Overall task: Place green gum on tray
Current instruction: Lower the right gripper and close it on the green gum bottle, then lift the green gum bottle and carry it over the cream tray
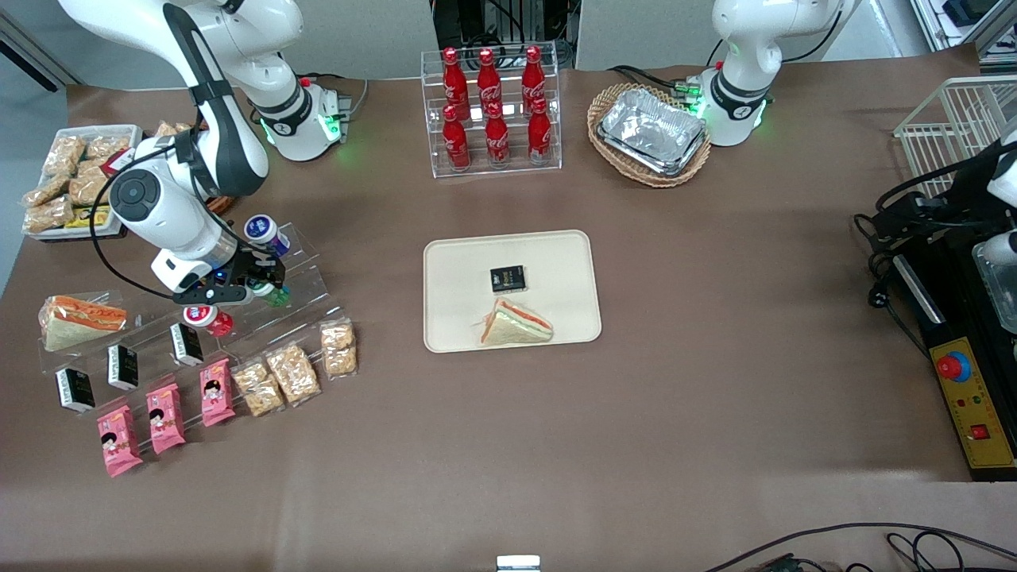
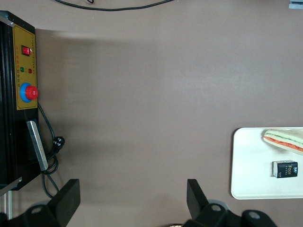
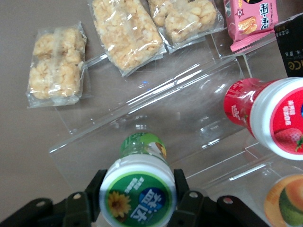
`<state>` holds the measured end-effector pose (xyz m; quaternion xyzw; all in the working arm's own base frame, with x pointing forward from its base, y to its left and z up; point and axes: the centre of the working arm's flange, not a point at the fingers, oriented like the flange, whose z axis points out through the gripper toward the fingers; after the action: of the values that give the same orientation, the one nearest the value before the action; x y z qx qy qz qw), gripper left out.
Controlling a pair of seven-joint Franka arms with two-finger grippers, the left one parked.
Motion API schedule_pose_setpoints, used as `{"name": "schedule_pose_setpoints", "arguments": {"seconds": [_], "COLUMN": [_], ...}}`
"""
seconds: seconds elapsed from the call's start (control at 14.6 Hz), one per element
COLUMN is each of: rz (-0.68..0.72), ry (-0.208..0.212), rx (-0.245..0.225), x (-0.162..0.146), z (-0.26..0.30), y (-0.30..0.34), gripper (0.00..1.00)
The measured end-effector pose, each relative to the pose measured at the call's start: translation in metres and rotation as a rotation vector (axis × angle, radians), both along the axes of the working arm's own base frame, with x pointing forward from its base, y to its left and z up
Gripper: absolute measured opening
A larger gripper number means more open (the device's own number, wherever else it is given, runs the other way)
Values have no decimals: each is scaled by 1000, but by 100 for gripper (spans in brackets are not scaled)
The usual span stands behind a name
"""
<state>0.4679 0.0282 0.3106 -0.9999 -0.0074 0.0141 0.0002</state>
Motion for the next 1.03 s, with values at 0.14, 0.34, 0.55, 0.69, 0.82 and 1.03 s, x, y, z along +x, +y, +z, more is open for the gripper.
{"name": "schedule_pose_setpoints", "arguments": {"seconds": [0.14, 0.34, 0.55, 0.69, 0.82, 1.03], "rz": [0, 3, 8, 12, 16, 35], "ry": [-2, -7, -24, -25, -2, 71], "rx": [1, 2, 11, 20, 27, 25], "x": [0, 0, 0, -3, -3, -2], "z": [1, 4, 23, 49, 87, 167], "y": [0, 1, 4, 5, 5, 11], "gripper": [59, 59, 59, 59, 59, 59]}}
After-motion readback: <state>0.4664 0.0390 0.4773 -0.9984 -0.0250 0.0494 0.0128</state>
